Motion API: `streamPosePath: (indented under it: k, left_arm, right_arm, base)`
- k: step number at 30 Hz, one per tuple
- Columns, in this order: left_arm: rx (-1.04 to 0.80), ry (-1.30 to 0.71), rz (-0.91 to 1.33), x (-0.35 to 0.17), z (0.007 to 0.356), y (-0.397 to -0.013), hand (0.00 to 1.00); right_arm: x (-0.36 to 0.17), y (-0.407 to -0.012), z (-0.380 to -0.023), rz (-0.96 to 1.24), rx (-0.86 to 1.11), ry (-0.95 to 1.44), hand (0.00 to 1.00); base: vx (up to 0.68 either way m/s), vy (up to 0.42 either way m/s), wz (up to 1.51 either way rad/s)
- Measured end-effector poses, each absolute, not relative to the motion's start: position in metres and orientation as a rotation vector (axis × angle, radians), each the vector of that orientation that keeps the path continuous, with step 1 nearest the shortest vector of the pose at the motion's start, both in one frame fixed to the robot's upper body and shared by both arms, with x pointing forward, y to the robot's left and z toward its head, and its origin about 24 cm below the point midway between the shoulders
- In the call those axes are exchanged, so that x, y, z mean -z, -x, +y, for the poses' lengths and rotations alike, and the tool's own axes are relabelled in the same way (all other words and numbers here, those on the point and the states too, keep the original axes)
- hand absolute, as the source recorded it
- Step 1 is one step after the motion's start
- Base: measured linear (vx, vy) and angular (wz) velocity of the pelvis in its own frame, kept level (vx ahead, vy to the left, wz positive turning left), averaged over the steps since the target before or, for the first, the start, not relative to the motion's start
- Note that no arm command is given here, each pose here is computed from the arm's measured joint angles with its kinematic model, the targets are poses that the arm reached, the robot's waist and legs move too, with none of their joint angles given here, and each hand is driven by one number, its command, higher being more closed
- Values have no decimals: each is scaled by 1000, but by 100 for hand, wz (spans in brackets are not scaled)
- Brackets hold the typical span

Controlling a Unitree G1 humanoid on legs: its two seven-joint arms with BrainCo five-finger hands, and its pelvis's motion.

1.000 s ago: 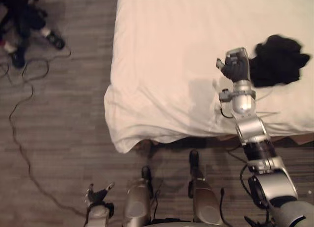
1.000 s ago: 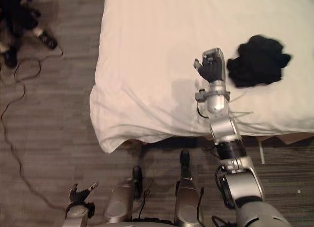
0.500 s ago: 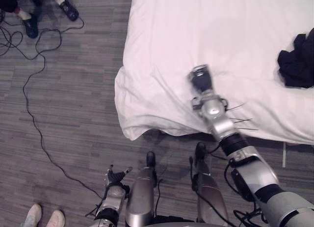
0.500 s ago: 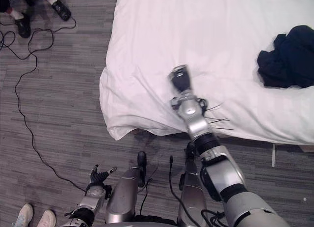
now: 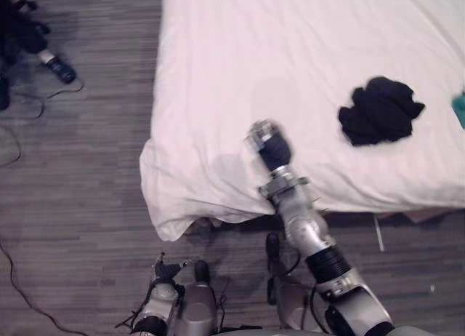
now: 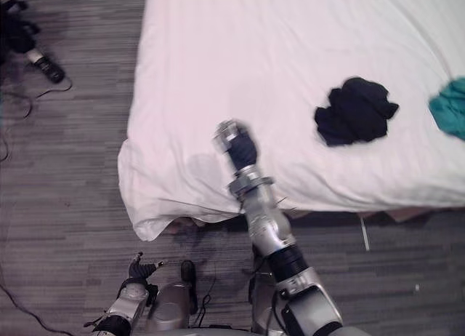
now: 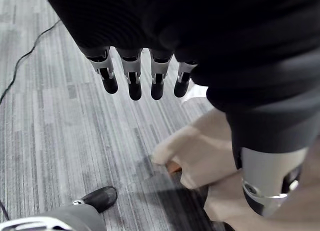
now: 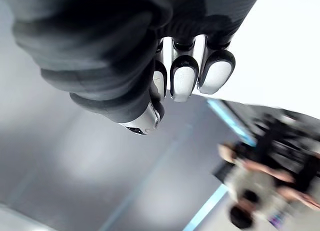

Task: Tidy the bed and pick cloth on bed and put in laundry

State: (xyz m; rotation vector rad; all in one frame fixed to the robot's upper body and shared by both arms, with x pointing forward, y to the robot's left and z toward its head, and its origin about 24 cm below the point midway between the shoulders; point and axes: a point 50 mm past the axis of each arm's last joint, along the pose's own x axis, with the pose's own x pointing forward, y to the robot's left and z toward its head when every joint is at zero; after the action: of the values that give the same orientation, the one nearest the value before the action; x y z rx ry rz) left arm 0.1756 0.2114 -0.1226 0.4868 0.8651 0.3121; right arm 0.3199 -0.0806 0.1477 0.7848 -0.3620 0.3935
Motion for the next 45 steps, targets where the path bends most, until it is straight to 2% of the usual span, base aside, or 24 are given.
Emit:
streamPosePath:
  k: [4, 8, 10, 16, 20, 22, 24, 25, 26, 27, 28, 29, 31, 34, 38, 41, 45]
  left_arm:
    - [-293, -450, 843, 122, 199, -182, 0]
    - [-265, -430, 809, 119, 187, -194, 0]
    - [-248, -412, 794, 116, 179, -202, 0]
    - [-236, -401, 785, 114, 173, -210, 0]
    - [-239, -390, 782, 113, 172, -211, 0]
    - [-247, -385, 797, 116, 173, -202, 0]
    - [-275, -372, 810, 119, 179, -191, 0]
    - [-299, -356, 839, 123, 184, -180, 0]
    - [-307, -348, 852, 124, 186, -177, 0]
    - [-312, -343, 877, 127, 189, -171, 0]
    - [-313, -335, 904, 130, 191, -165, 0]
    - [-305, -339, 918, 132, 192, -163, 0]
    - [-264, -349, 971, 138, 189, -153, 0]
    - [-225, -382, 947, 135, 187, -162, 0]
    - [-150, -432, 927, 133, 181, -170, 0]
    - [-106, -486, 982, 141, 183, -156, 0]
    - [-46, -517, 990, 143, 178, -157, 0]
  right_arm:
    - [-159, -330, -110, -423, -256, -808, 100]
    - [-149, -347, -118, -350, -196, -739, 100]
    - [-133, -355, -129, -275, -136, -674, 100]
    - [-145, -377, -140, -259, -105, -421, 100]
    - [-132, -373, -168, -246, 14, -454, 100]
    - [-97, -355, -198, -195, 179, -552, 100]
    - [-42, -324, -230, -35, 414, -628, 100]
    - [13, -284, -253, 151, 614, -657, 100]
    - [36, -263, -259, 240, 685, -658, 100]
    - [72, -221, -271, 386, 804, -643, 100]
    - [105, -167, -280, 553, 933, -616, 0]
    - [116, -144, -281, 619, 976, -605, 0]
    - [142, -69, -278, 848, 1072, -543, 0]
    - [155, -29, -261, 1001, 1084, -519, 0]
    - [160, -52, -235, 1042, 909, -503, 0]
    - [160, -76, -225, 1045, 803, -448, 0]
    - [156, -92, -231, 1031, 732, -336, 0]
  base:
    - [-63, -8, -46]
    - [-83, -73, -4]
    - [-50, -89, 12]
    - [-88, -11, -2]
    - [-58, -8, 9]
    - [38, 38, 2]
    - [94, 53, 0]
    - [116, 53, -6]
    - [142, 56, -27]
    - [173, 57, -39]
    - [230, 65, -36]
    - [205, 59, -35]
    - [200, 71, -45]
    - [159, 53, -38]
    - [4, 19, -65]
    - [117, 17, -125]
    - [237, -82, -173]
